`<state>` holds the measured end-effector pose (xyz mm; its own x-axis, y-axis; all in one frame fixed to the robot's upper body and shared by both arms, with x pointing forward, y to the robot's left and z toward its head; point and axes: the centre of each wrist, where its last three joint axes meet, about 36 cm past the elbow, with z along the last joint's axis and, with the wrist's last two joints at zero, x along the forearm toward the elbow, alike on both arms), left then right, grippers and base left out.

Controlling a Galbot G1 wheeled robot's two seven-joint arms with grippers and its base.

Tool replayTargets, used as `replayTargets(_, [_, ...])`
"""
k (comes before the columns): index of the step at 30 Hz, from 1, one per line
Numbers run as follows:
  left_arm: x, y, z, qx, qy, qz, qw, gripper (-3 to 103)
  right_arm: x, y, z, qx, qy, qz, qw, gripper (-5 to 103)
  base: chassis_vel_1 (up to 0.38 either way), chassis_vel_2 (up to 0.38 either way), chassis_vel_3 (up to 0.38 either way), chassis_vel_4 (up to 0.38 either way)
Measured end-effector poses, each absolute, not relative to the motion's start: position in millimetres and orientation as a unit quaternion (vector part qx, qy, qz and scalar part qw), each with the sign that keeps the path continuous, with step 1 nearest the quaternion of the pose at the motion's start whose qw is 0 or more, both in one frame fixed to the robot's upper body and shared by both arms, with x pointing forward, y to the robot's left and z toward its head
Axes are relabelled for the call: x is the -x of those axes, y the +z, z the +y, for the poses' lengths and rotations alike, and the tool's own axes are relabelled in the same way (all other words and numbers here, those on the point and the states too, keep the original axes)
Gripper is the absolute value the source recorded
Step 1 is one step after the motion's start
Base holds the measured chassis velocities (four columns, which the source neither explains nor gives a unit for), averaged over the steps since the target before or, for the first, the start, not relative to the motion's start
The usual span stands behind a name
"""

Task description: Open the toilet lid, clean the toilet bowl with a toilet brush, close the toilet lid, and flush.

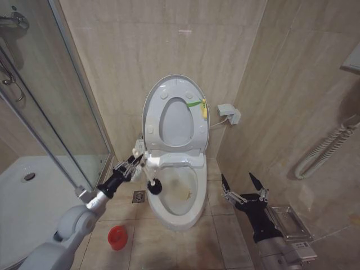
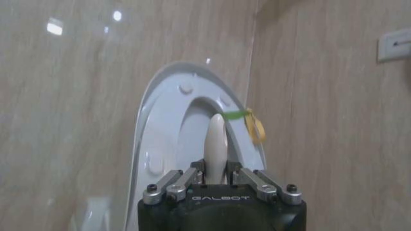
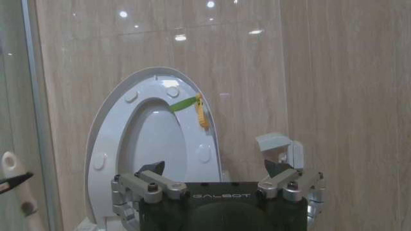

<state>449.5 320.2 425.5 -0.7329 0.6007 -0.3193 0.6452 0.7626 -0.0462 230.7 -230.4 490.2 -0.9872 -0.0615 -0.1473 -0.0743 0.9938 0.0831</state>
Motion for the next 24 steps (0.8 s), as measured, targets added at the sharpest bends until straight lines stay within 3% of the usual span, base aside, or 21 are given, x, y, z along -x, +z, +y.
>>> replayTargets(7, [-481.5, 415.4, 292.2, -0.36, -0.108, 0.912, 0.165, 21, -230.7, 490.1, -230.4, 0.034, 0.044, 0.996, 0.072, 100, 0.0, 0.0, 0.0, 0.0])
replayTargets(15, [-521.0, 347.9, 250.3, -0.367, -0.121, 0.916, 0.111, 21, -230.7, 490.2, -230.4, 0.034, 0.044, 0.996, 0.072, 100, 0.0, 0.0, 0.0, 0.0])
replayTargets(24, [-550.0, 315.5, 215.8, -0.373, -0.105, 0.918, 0.084, 21, -230.7, 490.1, -230.4, 0.034, 0.044, 0.996, 0.072, 100, 0.0, 0.0, 0.0, 0.0])
